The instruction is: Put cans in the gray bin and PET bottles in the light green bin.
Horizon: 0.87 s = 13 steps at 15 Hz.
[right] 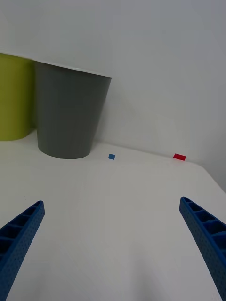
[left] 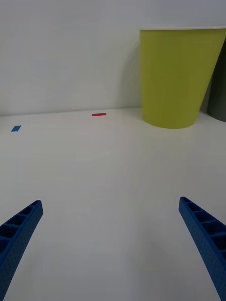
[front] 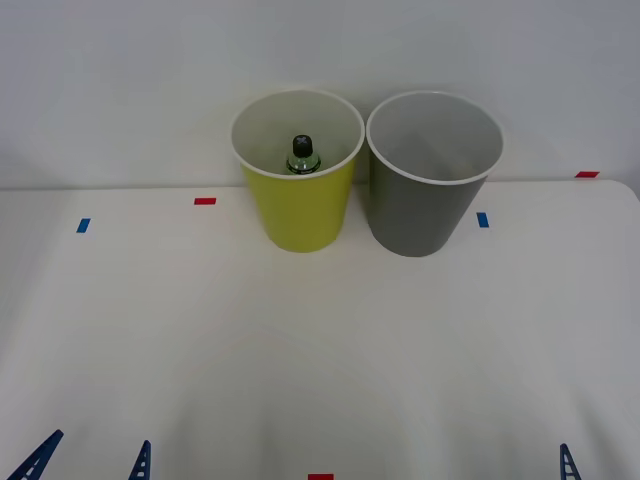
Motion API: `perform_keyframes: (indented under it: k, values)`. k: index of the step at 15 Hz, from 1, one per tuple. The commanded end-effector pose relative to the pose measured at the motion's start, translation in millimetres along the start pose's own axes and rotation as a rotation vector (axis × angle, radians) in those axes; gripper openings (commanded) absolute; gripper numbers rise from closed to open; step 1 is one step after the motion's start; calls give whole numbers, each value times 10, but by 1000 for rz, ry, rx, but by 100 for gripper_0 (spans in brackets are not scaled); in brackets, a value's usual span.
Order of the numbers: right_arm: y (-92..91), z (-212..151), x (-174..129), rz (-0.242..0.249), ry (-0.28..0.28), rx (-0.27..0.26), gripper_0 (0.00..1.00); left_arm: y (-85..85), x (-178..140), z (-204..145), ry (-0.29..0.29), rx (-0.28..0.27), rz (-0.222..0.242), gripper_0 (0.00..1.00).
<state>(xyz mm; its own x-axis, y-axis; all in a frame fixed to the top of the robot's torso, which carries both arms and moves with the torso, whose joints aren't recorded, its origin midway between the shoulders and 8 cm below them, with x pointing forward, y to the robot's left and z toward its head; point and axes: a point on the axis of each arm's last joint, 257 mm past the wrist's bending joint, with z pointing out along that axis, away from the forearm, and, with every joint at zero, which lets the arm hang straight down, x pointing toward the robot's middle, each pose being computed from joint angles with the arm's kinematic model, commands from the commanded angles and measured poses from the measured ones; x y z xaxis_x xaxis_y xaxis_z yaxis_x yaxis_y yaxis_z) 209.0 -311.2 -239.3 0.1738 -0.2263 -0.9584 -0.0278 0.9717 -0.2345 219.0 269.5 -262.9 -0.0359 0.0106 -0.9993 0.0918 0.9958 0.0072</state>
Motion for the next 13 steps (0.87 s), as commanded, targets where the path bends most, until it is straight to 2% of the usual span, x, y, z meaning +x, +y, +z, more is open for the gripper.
perform_keyframes:
  k: [1,13]
  values:
    - [0,0,0,0,0,0,100,0,0,0,0,0,0,100]
    - [0,0,0,0,0,0,100,0,0,0,0,0,0,100]
